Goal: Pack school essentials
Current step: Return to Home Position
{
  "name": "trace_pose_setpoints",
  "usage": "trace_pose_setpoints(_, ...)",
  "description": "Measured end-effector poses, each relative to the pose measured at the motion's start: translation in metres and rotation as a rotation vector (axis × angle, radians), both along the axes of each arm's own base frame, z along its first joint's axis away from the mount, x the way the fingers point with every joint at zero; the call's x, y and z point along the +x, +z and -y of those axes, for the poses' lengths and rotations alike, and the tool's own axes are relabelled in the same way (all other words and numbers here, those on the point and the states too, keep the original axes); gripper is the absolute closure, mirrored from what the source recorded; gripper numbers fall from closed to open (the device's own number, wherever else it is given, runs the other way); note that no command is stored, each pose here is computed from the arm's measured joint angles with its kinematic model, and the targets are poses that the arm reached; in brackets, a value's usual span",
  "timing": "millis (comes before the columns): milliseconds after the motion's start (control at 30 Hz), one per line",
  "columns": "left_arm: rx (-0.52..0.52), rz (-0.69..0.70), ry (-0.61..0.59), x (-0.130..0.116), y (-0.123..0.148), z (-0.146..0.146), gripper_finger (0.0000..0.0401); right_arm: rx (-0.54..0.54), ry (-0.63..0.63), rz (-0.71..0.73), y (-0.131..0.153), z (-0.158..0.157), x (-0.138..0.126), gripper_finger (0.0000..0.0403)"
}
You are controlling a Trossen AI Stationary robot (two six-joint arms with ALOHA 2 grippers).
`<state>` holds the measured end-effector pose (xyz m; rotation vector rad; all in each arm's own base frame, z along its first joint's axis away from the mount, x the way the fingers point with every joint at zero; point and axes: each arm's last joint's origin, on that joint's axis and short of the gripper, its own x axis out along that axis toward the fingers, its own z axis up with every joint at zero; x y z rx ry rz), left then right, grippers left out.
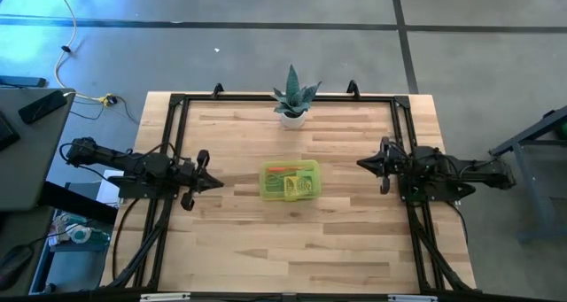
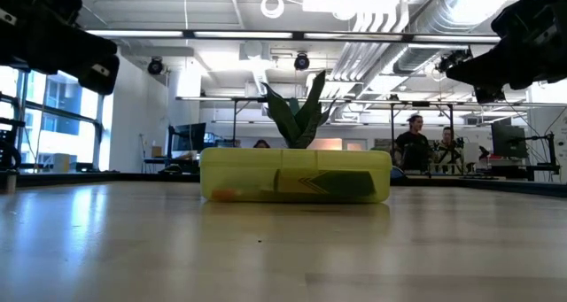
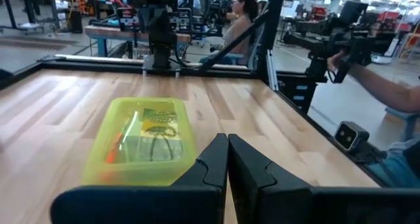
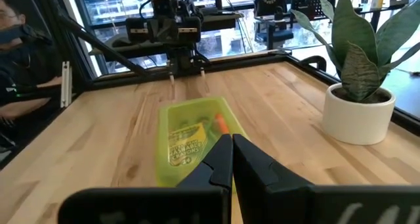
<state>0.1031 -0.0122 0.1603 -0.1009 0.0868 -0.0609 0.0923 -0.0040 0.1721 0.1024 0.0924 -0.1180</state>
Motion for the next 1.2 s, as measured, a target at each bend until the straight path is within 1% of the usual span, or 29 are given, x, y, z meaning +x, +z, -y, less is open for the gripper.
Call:
trace_pose_setpoints(167, 0.024, 0.002, -0.002, 0.0, 0.0, 0.0, 0.0401, 0.033, -0.003, 0.003, -0.0001, 0.0, 0.0, 0.0403)
trace_pose_setpoints(267, 0.011, 0.001, -0.001, 0.0, 0.0, 0.0, 0.04, 0.025, -0.003, 0.002, -0.0001, 0.0, 0.0, 0.0403)
trace_pose_setpoints(1200, 0.009, 0.002, -0.001, 0.0, 0.0002, 0.0, 0.0401, 0.024, -0.004, 0.0, -0.0002, 0.0, 0.0, 0.0403)
